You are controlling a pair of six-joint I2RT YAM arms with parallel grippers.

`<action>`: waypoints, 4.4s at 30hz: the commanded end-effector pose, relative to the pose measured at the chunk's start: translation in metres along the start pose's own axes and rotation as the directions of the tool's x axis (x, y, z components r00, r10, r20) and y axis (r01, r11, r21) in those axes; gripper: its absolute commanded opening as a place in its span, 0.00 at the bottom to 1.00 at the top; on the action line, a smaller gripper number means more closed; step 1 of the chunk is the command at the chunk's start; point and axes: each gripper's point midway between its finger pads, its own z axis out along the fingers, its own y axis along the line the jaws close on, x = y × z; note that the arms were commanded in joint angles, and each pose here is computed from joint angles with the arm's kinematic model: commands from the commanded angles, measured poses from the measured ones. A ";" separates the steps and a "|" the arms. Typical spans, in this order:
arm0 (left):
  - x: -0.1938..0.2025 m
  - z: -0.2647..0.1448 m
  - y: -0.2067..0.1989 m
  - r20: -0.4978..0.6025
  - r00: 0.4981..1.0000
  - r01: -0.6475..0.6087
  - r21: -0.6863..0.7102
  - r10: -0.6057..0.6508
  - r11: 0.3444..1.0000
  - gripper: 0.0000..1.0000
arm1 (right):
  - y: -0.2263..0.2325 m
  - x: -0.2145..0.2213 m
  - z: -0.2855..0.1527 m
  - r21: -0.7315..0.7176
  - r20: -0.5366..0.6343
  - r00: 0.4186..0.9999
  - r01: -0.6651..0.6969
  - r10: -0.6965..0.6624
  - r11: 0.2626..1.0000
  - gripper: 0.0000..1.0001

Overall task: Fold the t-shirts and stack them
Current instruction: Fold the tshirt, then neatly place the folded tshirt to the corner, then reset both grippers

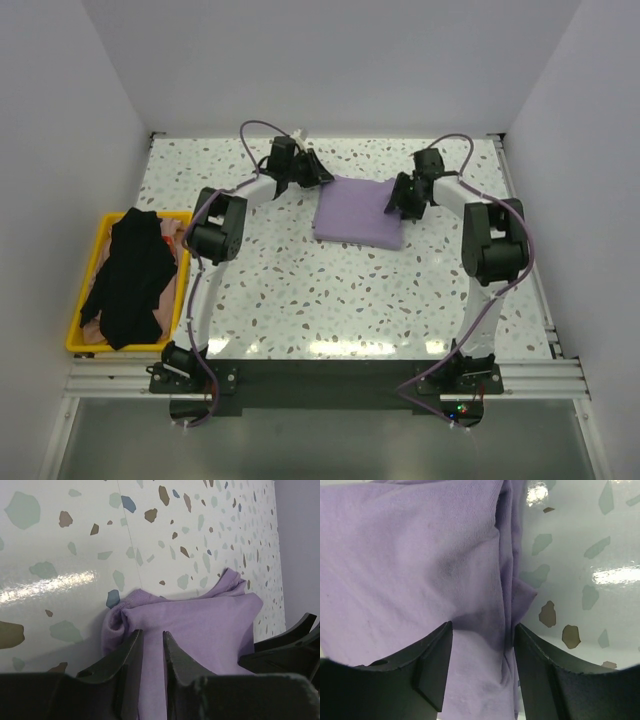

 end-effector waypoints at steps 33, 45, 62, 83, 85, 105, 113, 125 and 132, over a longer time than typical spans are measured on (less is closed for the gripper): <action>0.046 -0.287 -0.095 0.083 0.977 -0.192 -0.066 0.197 0.979 0.52 | -0.118 -0.159 0.004 0.548 0.138 0.945 0.178 -0.298 0.818 0.00; 0.076 -0.312 -0.071 0.025 0.940 -0.335 -0.126 0.340 0.934 0.52 | -0.170 -0.250 -0.025 0.726 0.272 0.868 0.098 -0.415 0.681 0.00; 0.090 -0.303 -0.059 -0.040 0.945 -0.326 -0.116 0.324 0.938 0.52 | -0.200 -0.302 -0.044 0.758 0.404 0.789 -0.005 -0.463 0.652 0.00; 0.097 -0.296 -0.055 -0.074 0.951 -0.307 -0.092 0.301 0.947 0.51 | -0.232 -0.303 -0.052 0.765 0.446 0.797 -0.104 -0.408 0.635 0.00; 0.097 -0.296 -0.055 -0.073 0.951 -0.307 -0.090 0.302 0.947 0.51 | -0.232 -0.303 -0.051 0.761 0.453 0.796 -0.111 -0.402 0.639 0.00; 0.087 -0.304 -0.061 -0.025 0.947 -0.320 -0.098 0.319 0.942 0.52 | -0.144 -0.281 -0.150 0.535 0.670 0.706 -0.242 -0.231 0.809 0.99; 0.080 -0.310 -0.057 0.000 0.943 -0.329 -0.146 0.332 0.933 0.52 | -0.060 -0.180 -0.174 0.340 0.686 0.719 -0.183 -0.110 0.922 0.99; 0.095 -0.314 -0.034 -0.038 0.950 -0.309 -0.221 0.309 0.925 0.51 | 0.060 0.075 -0.152 -0.065 0.395 0.896 0.247 -0.202 0.967 0.99; 0.102 -0.322 -0.026 -0.035 0.952 -0.302 -0.254 0.303 0.919 0.51 | 0.054 0.118 -0.176 -0.179 0.340 0.904 0.331 -0.258 0.926 0.99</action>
